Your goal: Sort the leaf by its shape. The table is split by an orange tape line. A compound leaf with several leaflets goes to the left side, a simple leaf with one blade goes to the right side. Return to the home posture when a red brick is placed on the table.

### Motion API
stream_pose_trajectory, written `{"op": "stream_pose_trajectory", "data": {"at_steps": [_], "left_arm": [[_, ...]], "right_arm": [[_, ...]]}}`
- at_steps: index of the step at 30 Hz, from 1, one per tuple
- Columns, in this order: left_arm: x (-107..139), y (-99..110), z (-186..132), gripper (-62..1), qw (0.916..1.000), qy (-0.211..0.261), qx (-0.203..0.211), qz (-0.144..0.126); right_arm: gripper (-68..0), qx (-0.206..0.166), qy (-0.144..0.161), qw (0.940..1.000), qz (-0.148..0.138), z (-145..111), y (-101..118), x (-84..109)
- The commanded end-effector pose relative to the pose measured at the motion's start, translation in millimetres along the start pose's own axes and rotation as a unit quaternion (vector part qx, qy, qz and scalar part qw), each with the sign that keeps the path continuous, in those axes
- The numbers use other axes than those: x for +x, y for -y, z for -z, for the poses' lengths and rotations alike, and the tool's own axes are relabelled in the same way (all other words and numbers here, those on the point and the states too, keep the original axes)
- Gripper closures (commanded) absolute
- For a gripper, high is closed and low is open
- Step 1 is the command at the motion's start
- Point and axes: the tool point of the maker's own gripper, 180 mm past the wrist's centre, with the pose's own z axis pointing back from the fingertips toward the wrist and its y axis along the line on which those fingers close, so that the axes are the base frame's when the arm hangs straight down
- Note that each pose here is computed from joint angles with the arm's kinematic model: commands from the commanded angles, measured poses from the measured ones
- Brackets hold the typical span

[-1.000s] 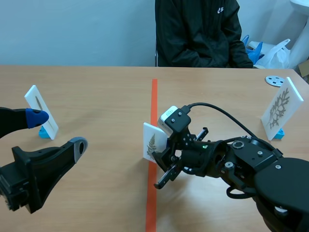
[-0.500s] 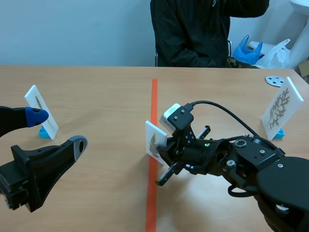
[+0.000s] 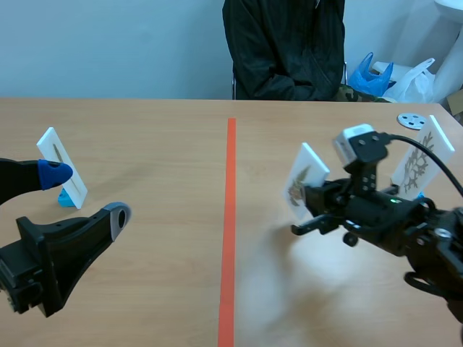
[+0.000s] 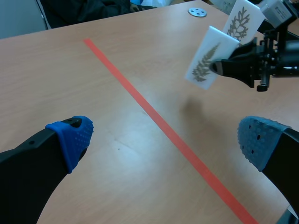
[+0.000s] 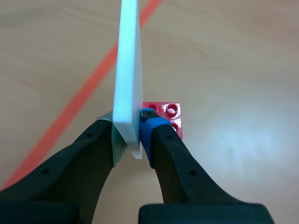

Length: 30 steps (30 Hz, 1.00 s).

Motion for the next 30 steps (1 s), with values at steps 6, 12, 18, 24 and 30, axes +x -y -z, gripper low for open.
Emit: {"op": "stream_pose_trajectory", "data": {"at_steps": [6, 12, 18, 24, 30], "left_arm": [[8, -2, 0, -62.3, 0.9999, 0.015, 0.0, 0.002], [9, -2, 0, -62.3, 0.9998, 0.017, 0.0, 0.002], [9, -2, 0, -62.3, 0.9998, 0.018, 0.0, 0.002], [8, -2, 0, -62.3, 0.9999, 0.017, 0.0, 0.002], [9, -2, 0, -62.3, 0.9998, 0.017, 0.0, 0.002]], "right_arm": [[-1.5, -0.096, 0.017, 0.9951, 0.015, -29, 71, 10.4], [-1.5, -0.151, 0.017, 0.9882, 0.016, -39, 98, 10.1], [-1.5, -0.2, 0.015, 0.9792, 0.033, -44, 117, -1.6], [-1.5, -0.237, 0.01, 0.97, 0.052, -43, 137, -18.1], [-1.5, -0.255, 0.001, 0.9657, 0.046, -42, 146, -24.8]]}}
